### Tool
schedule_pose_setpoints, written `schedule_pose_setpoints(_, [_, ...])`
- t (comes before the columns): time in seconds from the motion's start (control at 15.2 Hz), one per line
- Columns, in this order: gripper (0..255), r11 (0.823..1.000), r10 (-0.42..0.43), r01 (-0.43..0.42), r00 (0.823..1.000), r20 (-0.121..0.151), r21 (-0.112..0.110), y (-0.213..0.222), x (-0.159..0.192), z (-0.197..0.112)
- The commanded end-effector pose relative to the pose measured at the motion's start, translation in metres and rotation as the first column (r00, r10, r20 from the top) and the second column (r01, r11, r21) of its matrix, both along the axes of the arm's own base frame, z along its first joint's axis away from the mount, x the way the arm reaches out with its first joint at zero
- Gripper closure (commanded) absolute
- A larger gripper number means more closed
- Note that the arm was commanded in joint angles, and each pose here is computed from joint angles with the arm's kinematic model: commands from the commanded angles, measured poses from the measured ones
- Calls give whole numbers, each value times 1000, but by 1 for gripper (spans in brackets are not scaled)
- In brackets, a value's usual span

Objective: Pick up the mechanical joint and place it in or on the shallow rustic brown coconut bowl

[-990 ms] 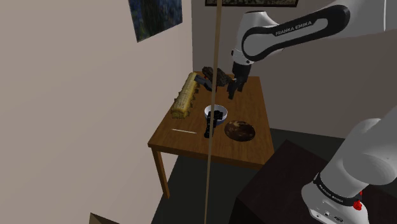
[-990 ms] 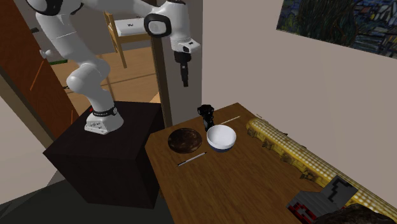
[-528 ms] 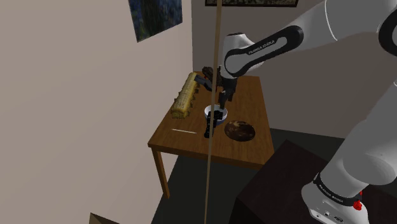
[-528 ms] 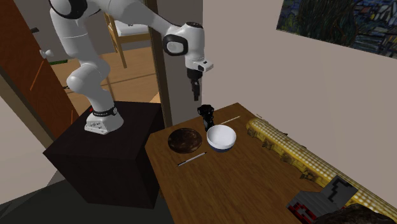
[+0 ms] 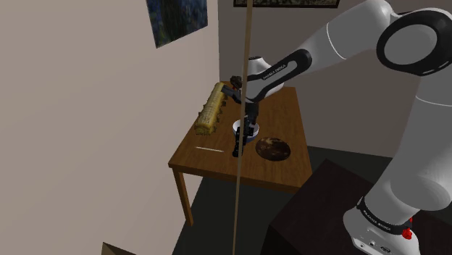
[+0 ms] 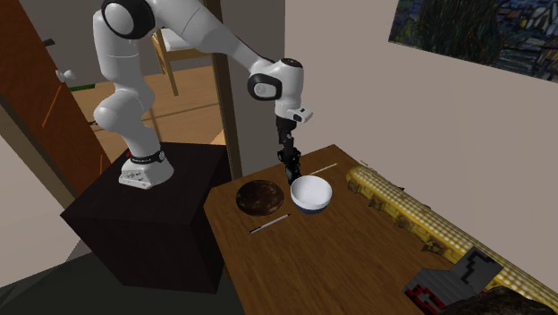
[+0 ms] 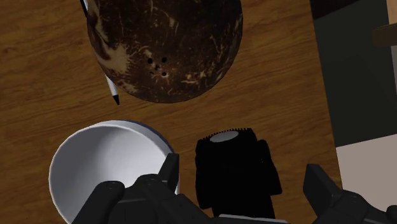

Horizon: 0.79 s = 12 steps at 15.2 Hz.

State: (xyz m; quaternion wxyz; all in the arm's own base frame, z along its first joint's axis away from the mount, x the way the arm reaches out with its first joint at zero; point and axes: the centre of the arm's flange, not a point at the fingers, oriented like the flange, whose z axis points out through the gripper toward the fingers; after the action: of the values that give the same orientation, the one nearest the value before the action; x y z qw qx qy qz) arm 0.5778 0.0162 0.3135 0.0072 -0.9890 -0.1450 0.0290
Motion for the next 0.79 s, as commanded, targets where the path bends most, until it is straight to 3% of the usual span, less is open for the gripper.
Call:
schedule_pose_setpoints(0.0, [0, 1000, 1, -1, 1000, 0, 0, 0, 0, -11])
schedule_pose_setpoints(0.26, [0, 1000, 1, -1, 1000, 0, 0, 0, -2, -30])
schedule_pose_setpoints(0.73, [0, 1000, 1, -1, 1000, -1, 0, 0, -2, -30])
